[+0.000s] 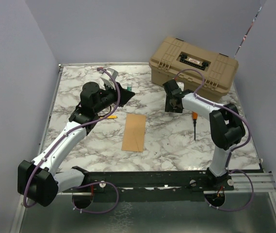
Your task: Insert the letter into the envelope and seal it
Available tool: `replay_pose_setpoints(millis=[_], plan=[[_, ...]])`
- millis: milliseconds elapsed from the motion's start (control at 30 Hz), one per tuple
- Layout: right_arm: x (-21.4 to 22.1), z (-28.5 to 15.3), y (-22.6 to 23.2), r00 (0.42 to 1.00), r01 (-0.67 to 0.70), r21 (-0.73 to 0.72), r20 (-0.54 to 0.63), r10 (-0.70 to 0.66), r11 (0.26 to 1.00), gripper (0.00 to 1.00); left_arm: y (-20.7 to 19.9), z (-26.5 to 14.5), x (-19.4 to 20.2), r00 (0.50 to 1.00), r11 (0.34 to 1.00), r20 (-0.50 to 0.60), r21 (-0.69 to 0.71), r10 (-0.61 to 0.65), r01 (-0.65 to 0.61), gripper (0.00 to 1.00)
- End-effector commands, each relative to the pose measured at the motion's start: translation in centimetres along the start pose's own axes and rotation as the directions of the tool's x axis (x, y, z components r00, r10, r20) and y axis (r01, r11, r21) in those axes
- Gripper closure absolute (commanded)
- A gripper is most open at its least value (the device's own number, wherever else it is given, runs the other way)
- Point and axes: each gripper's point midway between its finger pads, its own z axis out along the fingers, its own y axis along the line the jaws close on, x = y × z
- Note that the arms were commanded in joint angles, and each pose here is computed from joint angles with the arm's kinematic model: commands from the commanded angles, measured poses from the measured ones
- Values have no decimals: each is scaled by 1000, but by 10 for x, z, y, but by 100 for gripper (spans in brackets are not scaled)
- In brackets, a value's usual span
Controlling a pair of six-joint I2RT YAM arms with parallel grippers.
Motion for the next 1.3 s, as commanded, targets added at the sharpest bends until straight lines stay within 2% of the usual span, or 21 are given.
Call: replay_pose_setpoints(millis=[0,233,433,700,800,867,933,1033,1267], plan=[[-7,12,-8,999,14,50,34,-15,999,51,-6,-1,3,1000,999,-1,32,11,-11,100],[-12,23,-6,996,47,8,77,-48,999,51,-5,-7,1,1000,1000,23,15,16,-16,100],[-15,35,-11,997,47,22,58,-48,999,52,-6,-6,0,1000,1000,22,22,19,-19,100],[-12,37,-8,998,46,-11,45,-45,999,62,-5,-5,-1,1000,1000,24,18,20,-21,100],[-10,38,-6,998,45,-23,36,-45,999,72,-5,-5,-1,1000,1000,23,19,21,-22,100],[-10,38,-6,999,44,-25,26,-43,999,75,-5,-5,-1,1000,1000,23,19,21,-22,100],[-9,37,-7,999,41,-17,17,-41,999,74,-5,-4,-1,999,1000,23,19,22,-23,100],[-9,35,-8,999,45,-5,1,-45,999,65,-5,-4,-1,1000,1000,21,19,21,-22,100],[2,34,-8,998,38,-17,-42,-39,999,64,-5,-5,0,1000,1000,21,19,23,-23,100]])
